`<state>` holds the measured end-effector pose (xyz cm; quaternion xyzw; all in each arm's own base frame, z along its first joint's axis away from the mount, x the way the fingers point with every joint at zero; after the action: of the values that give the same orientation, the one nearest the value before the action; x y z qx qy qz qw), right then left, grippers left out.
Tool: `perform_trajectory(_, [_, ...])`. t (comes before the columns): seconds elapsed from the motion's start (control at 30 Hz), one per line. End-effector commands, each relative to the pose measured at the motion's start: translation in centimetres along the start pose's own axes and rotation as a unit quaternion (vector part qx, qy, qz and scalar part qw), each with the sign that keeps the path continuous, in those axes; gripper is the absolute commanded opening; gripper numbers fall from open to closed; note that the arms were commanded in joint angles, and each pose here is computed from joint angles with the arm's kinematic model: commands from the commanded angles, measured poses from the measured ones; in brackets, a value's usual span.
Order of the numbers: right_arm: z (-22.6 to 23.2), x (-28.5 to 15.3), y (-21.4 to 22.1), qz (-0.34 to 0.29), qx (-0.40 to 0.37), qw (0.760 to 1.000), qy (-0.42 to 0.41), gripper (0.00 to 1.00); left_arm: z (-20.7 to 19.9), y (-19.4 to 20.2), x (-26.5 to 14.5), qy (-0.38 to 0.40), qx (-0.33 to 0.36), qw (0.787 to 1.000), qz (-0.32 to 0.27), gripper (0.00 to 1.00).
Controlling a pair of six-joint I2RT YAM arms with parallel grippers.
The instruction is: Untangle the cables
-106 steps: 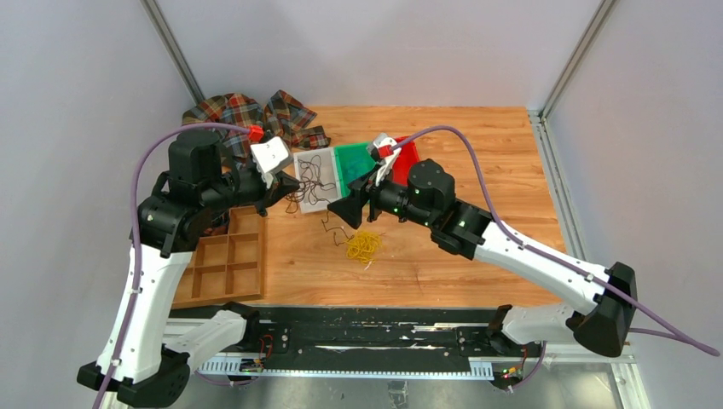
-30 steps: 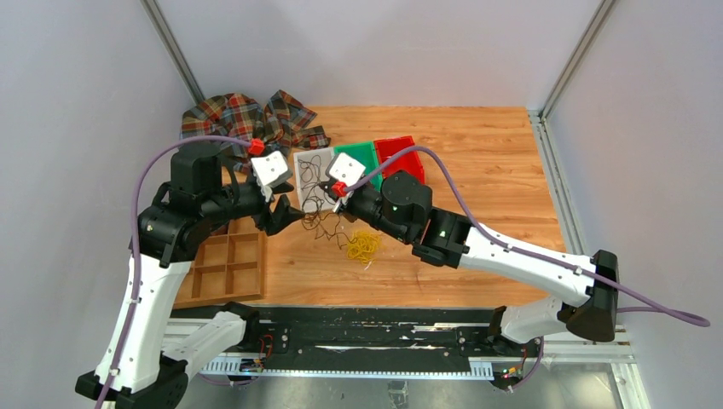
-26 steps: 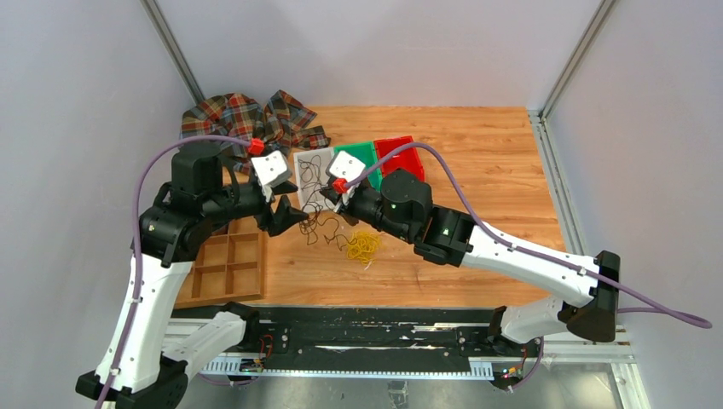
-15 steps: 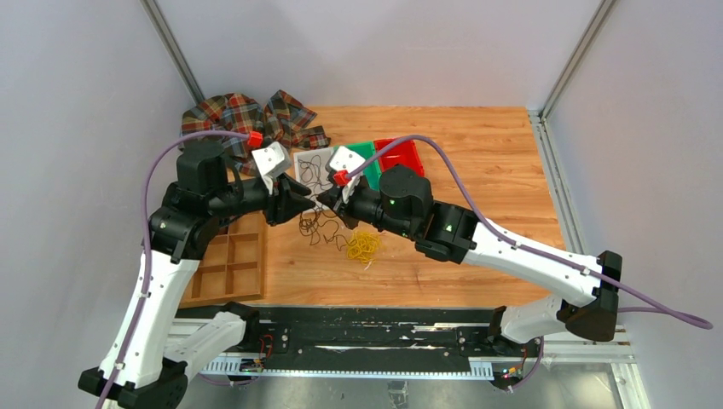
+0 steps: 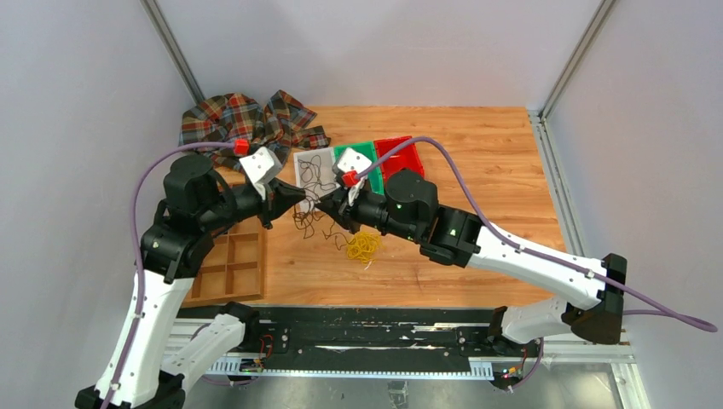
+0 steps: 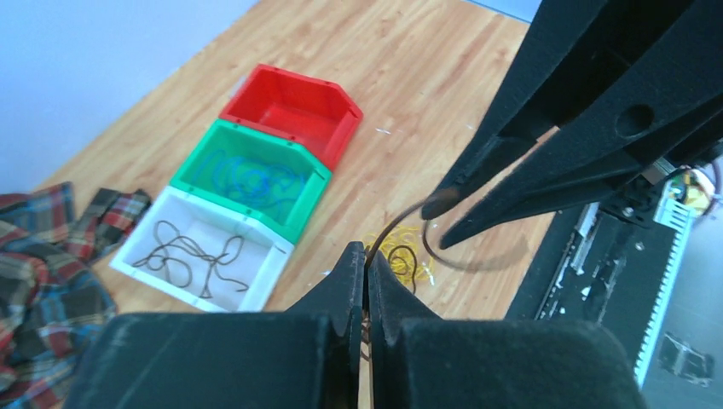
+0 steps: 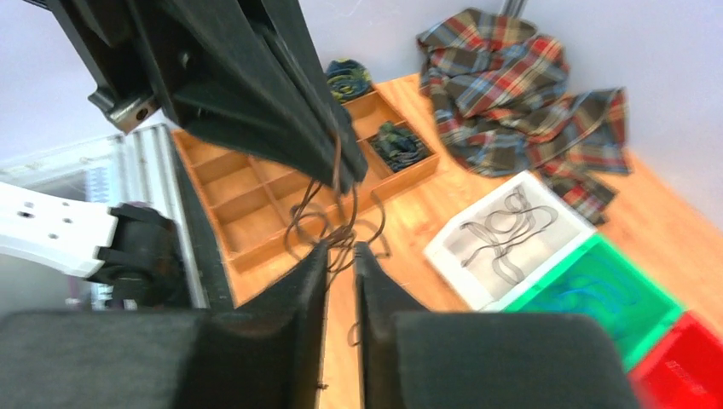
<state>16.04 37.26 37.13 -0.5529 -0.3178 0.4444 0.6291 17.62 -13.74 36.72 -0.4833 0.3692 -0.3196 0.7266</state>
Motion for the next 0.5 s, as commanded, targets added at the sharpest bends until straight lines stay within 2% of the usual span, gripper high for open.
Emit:
perform_trajectory(0.0, [0.9, -1.4, -0.8, -0.028, 0.018, 0.999, -0.03, 0.3, 0.8, -2.4, -1.2, -0.042, 0.04, 0.998, -0.032, 0.0])
perform_trajectory(0.07, [0.5, -2.0, -0.8, -0.032, 0.033, 0.998, -0.03, 0.47, 0.8, -2.9, -1.6, -0.04, 0.054, 0.997, -0.035, 0.01])
perform_trajectory(0.13, [-0.4, -3.2, -1.3, -0.052, 0.053, 0.997, -0.02, 0.56, 0.8, -3.2, -1.8, -0.039, 0.067, 0.996, -0.034, 0.0])
perform_trajectory(0.3, [-3.4, -5.0, -1.5, -0.128, 0.068, 0.989, 0.017, 0.7, 0.1, -4.7, -2.3, -0.017, 0.074, 0.996, -0.055, 0.01])
perform_trajectory(0.47, [-2.7, -2.4, -1.8, -0.125, 0.063, 0.99, -0.014, 0.74, -0.4, -6.1, -2.3, 0.008, 0.042, 0.996, -0.073, 0.01])
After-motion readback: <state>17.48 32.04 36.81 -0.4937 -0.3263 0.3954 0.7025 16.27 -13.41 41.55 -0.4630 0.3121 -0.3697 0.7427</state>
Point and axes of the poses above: each gripper's point midway between its finger pads, its own x axis out along the fingers, its own z axis along the line the jaws close on, y = z × x, the point moved 4 cm from there along -x, back along the fingers, and after that the axes turned 14 degrees about x, right-handed, at the moved point
